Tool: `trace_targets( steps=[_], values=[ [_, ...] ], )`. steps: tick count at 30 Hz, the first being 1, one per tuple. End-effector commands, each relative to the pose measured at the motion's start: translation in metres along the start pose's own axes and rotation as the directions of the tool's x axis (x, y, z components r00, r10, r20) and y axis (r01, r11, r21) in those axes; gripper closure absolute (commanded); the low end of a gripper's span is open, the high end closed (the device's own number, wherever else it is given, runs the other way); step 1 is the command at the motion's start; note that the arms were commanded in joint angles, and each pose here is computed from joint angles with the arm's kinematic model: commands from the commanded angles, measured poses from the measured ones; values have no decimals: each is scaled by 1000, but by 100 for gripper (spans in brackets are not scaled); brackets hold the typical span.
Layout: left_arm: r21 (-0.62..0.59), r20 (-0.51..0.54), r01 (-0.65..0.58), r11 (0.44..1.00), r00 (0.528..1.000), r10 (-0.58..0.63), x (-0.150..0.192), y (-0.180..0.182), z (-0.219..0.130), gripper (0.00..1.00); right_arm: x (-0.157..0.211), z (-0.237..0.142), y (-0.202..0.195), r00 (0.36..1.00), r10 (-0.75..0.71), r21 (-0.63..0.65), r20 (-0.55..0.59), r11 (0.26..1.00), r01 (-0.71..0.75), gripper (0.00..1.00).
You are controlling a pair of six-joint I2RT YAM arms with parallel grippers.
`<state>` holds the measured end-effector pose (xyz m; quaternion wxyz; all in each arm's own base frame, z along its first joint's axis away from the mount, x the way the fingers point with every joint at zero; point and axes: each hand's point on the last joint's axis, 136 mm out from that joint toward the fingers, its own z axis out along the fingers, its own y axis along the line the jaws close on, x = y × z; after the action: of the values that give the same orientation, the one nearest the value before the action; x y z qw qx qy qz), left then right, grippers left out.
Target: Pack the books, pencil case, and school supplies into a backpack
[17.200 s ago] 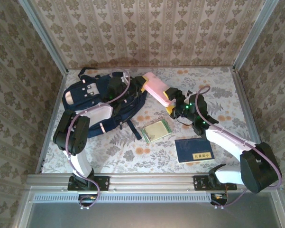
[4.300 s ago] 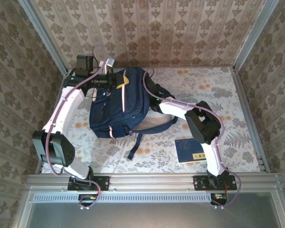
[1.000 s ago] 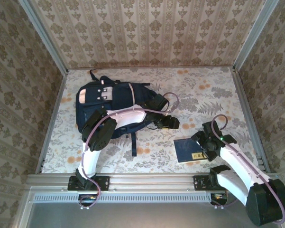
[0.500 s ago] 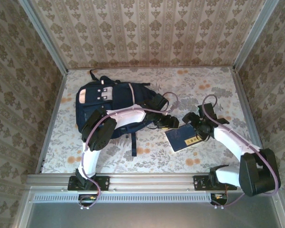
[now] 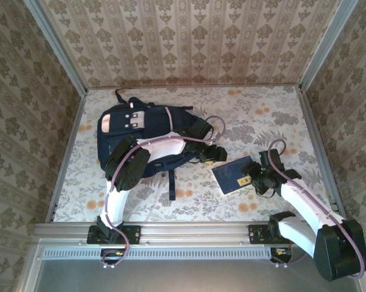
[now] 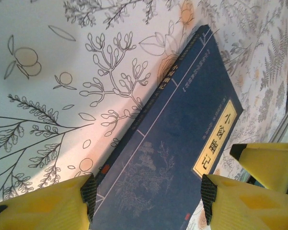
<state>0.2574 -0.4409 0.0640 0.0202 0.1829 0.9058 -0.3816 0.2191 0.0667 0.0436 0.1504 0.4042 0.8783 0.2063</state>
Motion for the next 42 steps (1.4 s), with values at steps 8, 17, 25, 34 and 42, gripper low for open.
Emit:
trace_targets(
  steps=[8, 17, 25, 34, 42],
  values=[
    [40, -83, -8, 999, 996, 11, 13, -7, 34, 38, 9, 16, -7, 999, 29, -32, -40, 999, -30, 28],
    [96, -144, 1, 995, 989, 13, 28, -16, 46, 44, 1, 18, 11, 1000, 0, -97, -20, 995, -2, 37],
    [82, -164, -1, 997, 986, 15, 35, -11, 50, 48, -8, 1, 28, 999, -25, -151, 27, 988, 29, 44],
    [74, -174, -15, 997, 984, 27, 37, -13, 52, 50, -12, -6, 37, 999, -34, -174, 41, 984, 41, 50],
    [70, -165, -8, 998, 986, 20, 35, -10, 47, 51, -15, -12, 38, 998, -30, -161, 58, 986, 39, 58]
  ],
)
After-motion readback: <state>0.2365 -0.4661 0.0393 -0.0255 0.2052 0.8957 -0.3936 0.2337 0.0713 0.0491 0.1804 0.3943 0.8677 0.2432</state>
